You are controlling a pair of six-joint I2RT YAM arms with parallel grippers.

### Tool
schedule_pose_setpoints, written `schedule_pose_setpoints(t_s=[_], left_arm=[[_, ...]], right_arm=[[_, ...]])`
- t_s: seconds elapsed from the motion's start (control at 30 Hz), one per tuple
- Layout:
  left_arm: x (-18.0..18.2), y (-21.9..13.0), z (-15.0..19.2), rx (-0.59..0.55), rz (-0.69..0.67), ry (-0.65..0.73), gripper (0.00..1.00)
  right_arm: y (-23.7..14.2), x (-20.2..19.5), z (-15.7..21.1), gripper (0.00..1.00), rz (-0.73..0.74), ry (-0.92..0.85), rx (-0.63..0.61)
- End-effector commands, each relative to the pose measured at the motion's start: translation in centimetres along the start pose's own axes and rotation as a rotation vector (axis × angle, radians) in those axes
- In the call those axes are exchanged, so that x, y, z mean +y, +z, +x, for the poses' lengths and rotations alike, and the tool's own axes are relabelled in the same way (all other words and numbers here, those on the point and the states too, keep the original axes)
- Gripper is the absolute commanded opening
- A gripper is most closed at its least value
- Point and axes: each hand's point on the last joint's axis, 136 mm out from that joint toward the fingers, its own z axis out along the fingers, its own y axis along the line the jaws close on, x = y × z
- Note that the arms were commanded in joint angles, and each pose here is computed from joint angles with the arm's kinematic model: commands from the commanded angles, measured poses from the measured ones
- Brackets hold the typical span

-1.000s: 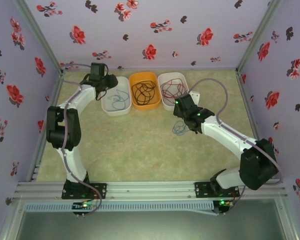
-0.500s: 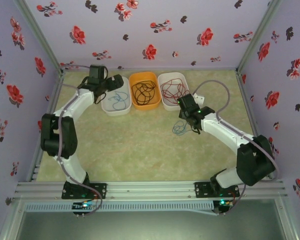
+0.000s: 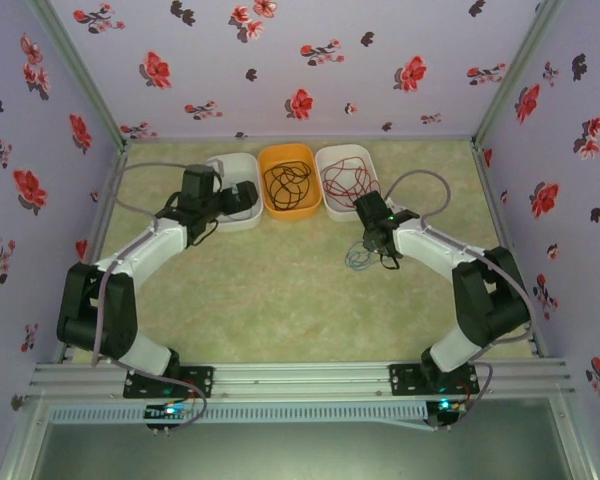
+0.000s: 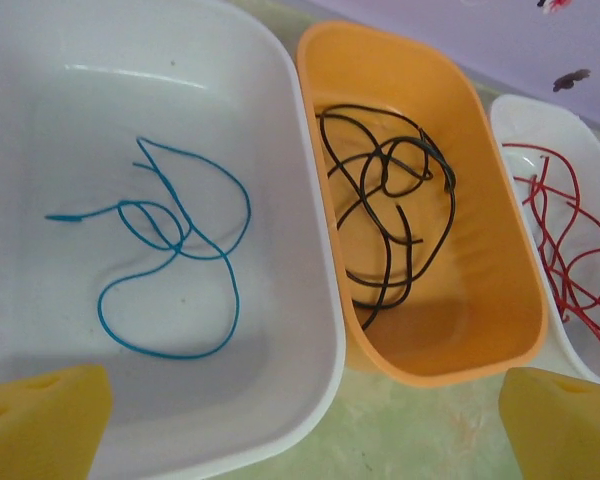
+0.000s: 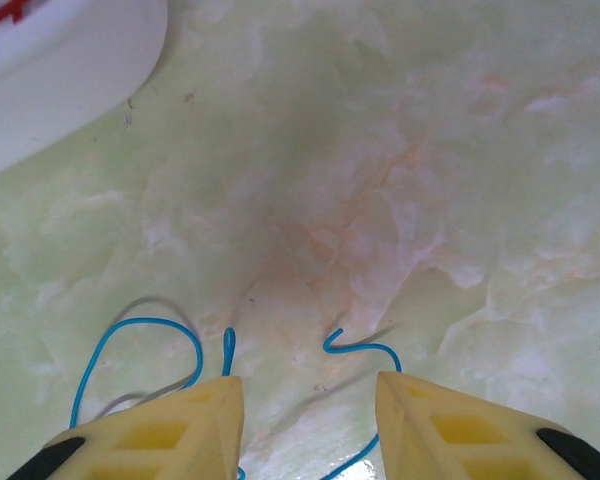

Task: Untangle the cables

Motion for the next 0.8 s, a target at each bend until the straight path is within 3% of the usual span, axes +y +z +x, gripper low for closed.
schedule_pose_setpoints(t_s=[0.0, 0.4, 0.6, 0.77], left_arm=[[-1.9, -0.5, -1.6, -0.066, 0.079, -0.007, 1.00], [-2.1, -0.6, -1.2, -0.065, 0.092, -0.013, 1.00], [-2.2, -0.8, -1.2, -0.069, 0.095, -0.011, 1.00], [-2.2, -1.1, -1.3, -0.071, 0.093, -0.005, 1.00]], right_arm=[[0.7, 0.7, -0.6, 0.40, -0.018, 0.026, 0.001], [3.6, 2.4, 1.2, 0.35, -0.082, 0.062, 0.096], [3.9, 3.3, 1.4, 0.12, -0.141, 0.071, 0.108], [2.1, 3.9, 0.1, 0.05, -0.221, 0.058, 0.048]])
